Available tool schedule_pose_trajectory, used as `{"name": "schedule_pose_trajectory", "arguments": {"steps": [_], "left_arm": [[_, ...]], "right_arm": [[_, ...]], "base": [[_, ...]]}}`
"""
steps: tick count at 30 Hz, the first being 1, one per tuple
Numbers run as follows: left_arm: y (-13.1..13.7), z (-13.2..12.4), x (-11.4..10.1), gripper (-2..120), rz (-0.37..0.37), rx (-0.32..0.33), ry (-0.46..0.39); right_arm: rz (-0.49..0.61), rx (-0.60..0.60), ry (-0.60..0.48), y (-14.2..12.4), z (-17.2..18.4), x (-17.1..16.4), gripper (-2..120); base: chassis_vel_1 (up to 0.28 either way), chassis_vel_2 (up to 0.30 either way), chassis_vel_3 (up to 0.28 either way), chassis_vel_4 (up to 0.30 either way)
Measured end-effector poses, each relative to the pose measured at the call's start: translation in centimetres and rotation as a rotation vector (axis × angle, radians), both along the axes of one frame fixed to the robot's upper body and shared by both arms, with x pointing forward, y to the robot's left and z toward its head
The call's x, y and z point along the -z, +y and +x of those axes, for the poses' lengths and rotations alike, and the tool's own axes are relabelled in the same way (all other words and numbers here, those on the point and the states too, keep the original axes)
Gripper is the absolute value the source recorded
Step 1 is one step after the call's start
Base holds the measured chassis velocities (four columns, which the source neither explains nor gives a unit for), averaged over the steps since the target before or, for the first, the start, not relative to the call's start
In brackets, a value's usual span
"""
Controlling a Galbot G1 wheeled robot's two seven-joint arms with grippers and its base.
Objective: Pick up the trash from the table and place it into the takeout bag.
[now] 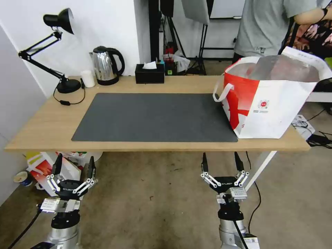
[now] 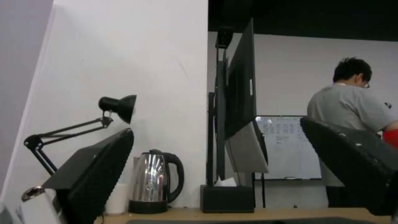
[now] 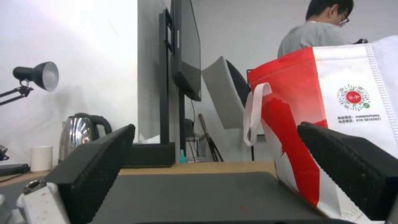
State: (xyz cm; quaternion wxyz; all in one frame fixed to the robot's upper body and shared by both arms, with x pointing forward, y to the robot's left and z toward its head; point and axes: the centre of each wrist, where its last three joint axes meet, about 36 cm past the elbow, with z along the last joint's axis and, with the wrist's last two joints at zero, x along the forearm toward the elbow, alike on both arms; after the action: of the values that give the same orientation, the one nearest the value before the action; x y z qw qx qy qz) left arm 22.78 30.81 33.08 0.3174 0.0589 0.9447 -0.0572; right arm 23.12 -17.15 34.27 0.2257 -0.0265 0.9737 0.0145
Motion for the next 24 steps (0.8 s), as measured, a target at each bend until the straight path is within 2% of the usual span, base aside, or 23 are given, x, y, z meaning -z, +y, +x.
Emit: {"name": "schedule_pose_trajectory", "arguments": {"steps": [24], "left_arm": [[0.01, 0.0, 0.01, 100, 0.0, -0.001, 0.001]], "right_arm": [[0.0, 0.0, 0.0, 0.0, 0.0, 0.0, 100]], "base": [[0.0, 0.0, 0.0, 0.0]]}}
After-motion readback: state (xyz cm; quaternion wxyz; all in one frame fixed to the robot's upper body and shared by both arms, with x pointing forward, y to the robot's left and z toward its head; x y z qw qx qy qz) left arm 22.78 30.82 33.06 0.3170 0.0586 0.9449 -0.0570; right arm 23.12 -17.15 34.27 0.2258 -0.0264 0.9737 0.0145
